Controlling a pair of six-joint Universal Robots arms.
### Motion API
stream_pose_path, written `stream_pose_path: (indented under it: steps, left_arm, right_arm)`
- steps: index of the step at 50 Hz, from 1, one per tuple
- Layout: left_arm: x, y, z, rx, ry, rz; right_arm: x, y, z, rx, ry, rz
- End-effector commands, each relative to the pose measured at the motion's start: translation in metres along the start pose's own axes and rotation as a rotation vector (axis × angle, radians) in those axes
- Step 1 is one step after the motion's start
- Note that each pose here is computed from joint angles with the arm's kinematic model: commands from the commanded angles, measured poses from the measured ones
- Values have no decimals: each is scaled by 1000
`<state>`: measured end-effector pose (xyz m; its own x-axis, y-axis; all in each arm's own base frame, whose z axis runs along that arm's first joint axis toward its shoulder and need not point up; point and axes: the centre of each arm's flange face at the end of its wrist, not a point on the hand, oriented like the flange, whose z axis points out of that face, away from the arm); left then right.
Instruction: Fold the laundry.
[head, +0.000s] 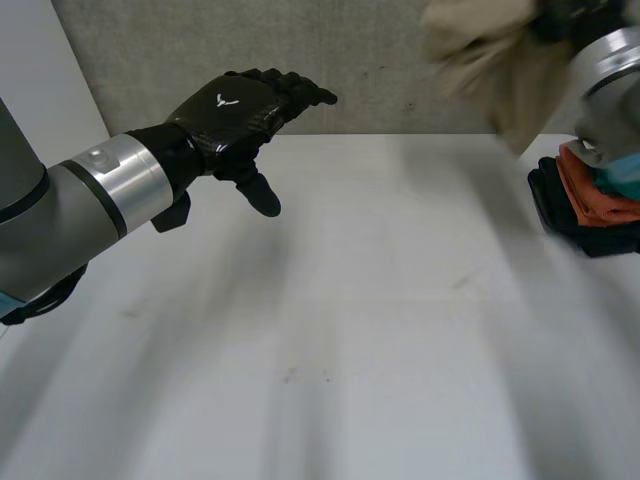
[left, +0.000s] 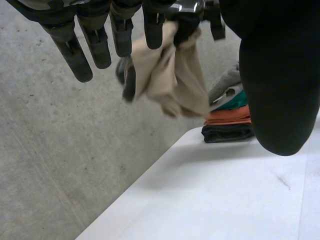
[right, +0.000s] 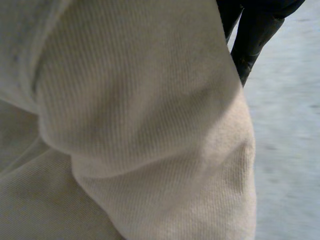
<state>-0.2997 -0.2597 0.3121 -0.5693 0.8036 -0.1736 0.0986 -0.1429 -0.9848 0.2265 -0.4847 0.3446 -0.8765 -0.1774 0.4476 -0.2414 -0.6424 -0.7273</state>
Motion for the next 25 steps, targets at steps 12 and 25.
stream_pose_path:
  steps: [12, 25]
  left_arm:
    - [12, 3, 0, -9, 29, -24]
    - [17, 9, -2, -27, 35, -35]
  right_arm:
    - [158, 147, -71, -94, 25, 185]
    - [172, 172, -126, -166, -48, 224]
